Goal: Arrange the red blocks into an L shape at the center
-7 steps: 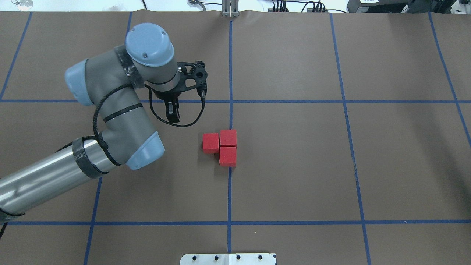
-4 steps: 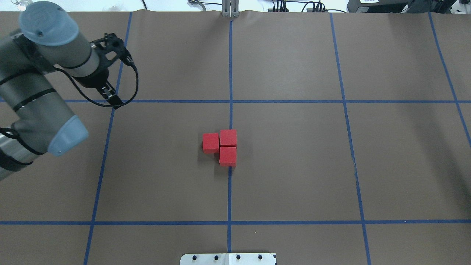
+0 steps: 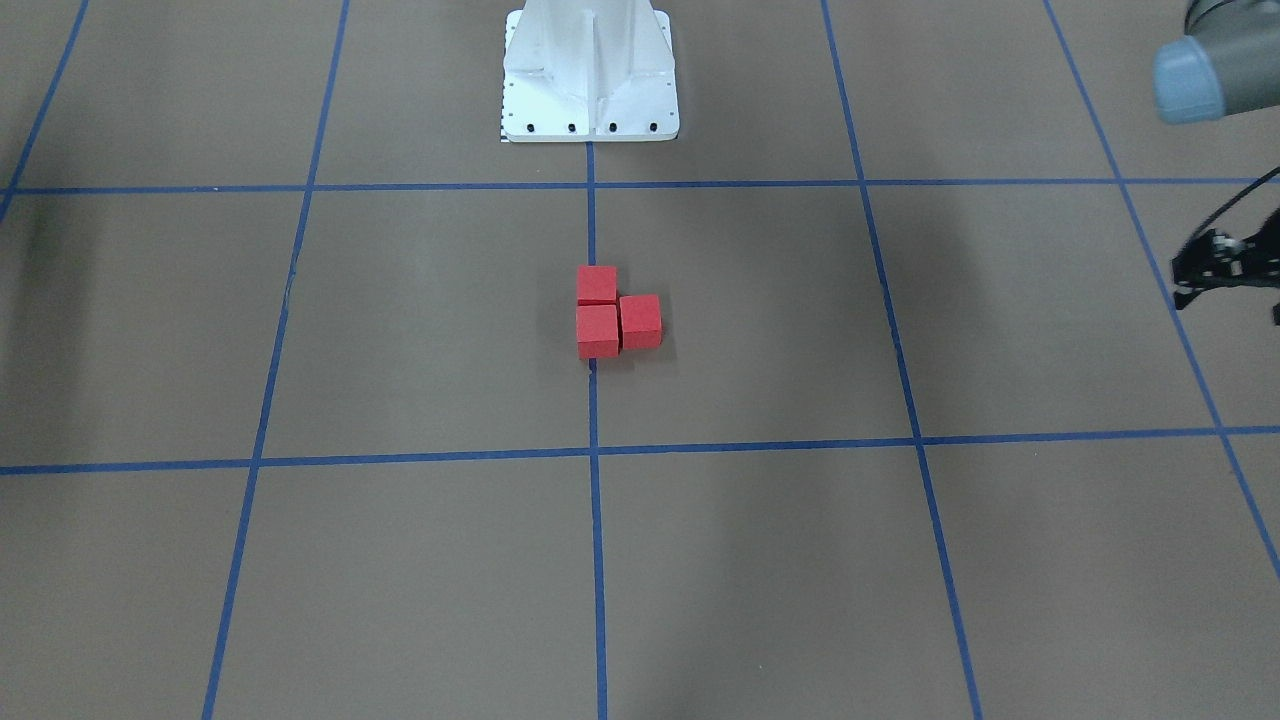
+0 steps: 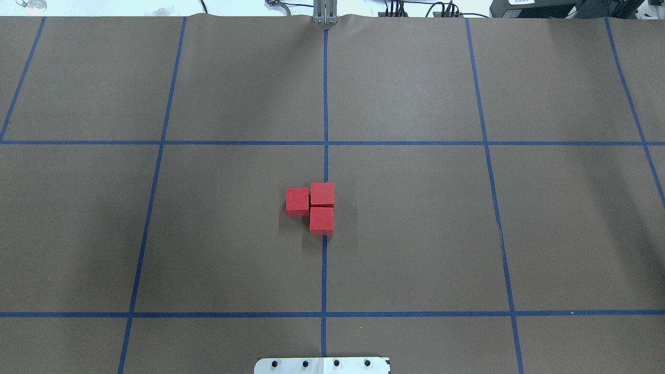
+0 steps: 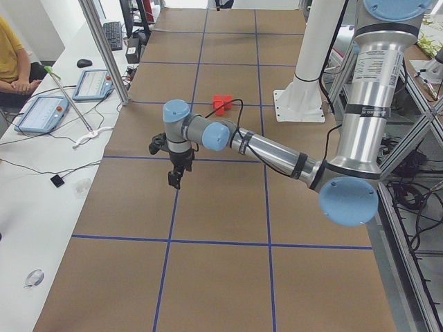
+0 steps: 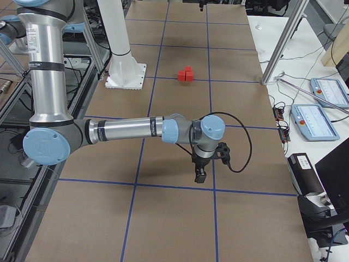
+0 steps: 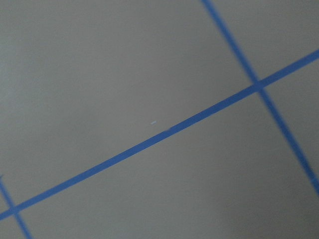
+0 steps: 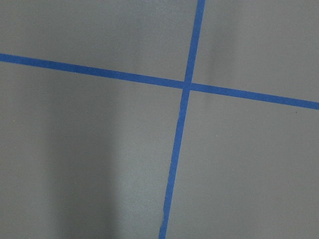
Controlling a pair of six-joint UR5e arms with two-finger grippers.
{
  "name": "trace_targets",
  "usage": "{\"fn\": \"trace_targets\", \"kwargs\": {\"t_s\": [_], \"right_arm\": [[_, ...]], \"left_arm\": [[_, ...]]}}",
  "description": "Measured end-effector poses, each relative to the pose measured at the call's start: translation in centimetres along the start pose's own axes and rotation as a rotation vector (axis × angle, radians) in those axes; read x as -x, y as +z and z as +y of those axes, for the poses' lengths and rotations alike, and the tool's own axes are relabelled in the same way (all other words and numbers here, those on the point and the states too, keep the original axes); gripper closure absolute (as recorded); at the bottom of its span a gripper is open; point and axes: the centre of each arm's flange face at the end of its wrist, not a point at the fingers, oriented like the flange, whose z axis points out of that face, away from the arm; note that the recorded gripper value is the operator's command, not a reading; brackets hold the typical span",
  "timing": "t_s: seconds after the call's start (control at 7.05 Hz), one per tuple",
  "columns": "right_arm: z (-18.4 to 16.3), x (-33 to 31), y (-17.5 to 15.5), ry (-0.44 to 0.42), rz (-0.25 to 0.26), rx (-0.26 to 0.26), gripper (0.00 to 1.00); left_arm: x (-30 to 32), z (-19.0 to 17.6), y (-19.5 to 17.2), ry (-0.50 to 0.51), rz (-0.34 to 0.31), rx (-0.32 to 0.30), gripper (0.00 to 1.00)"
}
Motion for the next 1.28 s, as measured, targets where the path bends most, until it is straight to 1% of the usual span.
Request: {"fn": "trace_targets", "kwargs": {"t_s": [0.14,0.28,0.43,0.57,0.71,0.99,1.28], "right_arm": [[0.5,-0.8,-0.3,0.014,0.000,-0.006,0.01],[0.9,-1.5,-0.6,0.028,0.000,-0.012,0.01],[1.1,-2.1,-0.9,0.039,0.000,-0.019,0.01],[1.3,-2.4,-1.1,0.045,0.000,-0.024,0.01],[1.4,-2.5,-1.2,0.048,0.001,-0.025,0.01],[1.6,-2.6,-1.0,0.052,0.000,-0.023,0.01],[1.6,-2.7,-1.0,0.054,0.000,-0.023,0.01]], "left_arm": [[6.3,3.0,-0.9,-0.050,-0.020,-0.004,0.00],[11.9,6.4,-1.0,-0.092,-0.031,0.006,0.00],[16.1,10.3,-0.9,-0.125,-0.033,0.013,0.00],[18.3,13.0,-1.0,-0.150,-0.033,0.012,0.00],[19.0,14.2,-1.4,-0.163,-0.035,0.005,0.00],[18.9,14.1,-2.1,-0.142,-0.044,-0.020,0.00],[18.9,14.0,-2.1,-0.121,-0.051,-0.045,0.00]]}}
